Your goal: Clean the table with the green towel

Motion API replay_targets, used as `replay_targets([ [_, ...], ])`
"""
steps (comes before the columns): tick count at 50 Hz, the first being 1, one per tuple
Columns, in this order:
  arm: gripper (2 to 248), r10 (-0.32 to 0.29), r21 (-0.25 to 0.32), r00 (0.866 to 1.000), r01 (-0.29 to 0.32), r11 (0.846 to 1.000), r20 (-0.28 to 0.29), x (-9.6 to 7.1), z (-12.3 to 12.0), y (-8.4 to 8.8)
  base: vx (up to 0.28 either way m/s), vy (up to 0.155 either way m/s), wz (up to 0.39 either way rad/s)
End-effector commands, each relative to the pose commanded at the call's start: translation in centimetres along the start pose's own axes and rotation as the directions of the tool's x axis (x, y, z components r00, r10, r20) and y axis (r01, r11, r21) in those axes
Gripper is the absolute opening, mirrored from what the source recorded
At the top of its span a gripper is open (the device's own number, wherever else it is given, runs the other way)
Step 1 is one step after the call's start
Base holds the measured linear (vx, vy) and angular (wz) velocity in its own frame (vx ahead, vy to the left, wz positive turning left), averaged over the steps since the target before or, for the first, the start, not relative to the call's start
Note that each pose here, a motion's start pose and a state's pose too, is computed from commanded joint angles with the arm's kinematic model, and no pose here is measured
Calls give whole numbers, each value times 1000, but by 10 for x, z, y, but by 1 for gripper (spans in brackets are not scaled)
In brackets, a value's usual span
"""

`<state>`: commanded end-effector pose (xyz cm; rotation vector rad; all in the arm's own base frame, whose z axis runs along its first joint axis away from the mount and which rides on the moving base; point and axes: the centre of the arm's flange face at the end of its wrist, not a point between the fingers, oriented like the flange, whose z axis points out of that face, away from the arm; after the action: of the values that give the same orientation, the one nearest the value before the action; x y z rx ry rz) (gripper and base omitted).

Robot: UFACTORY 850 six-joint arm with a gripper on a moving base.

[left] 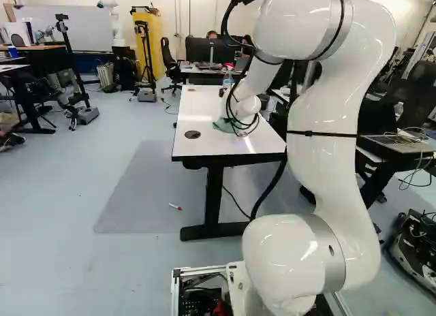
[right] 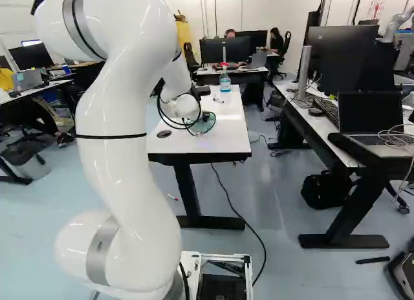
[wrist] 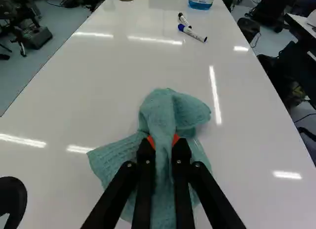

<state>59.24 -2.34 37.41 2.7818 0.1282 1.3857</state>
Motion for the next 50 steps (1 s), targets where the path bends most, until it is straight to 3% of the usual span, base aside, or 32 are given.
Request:
replay_targets([
  [29, 44, -18, 13, 991, 17, 1000, 132, 6, -31, -12, 0, 0, 0],
  [50, 44, -37, 27, 967, 31, 999, 254, -3, -64, -24, 0, 0, 0],
])
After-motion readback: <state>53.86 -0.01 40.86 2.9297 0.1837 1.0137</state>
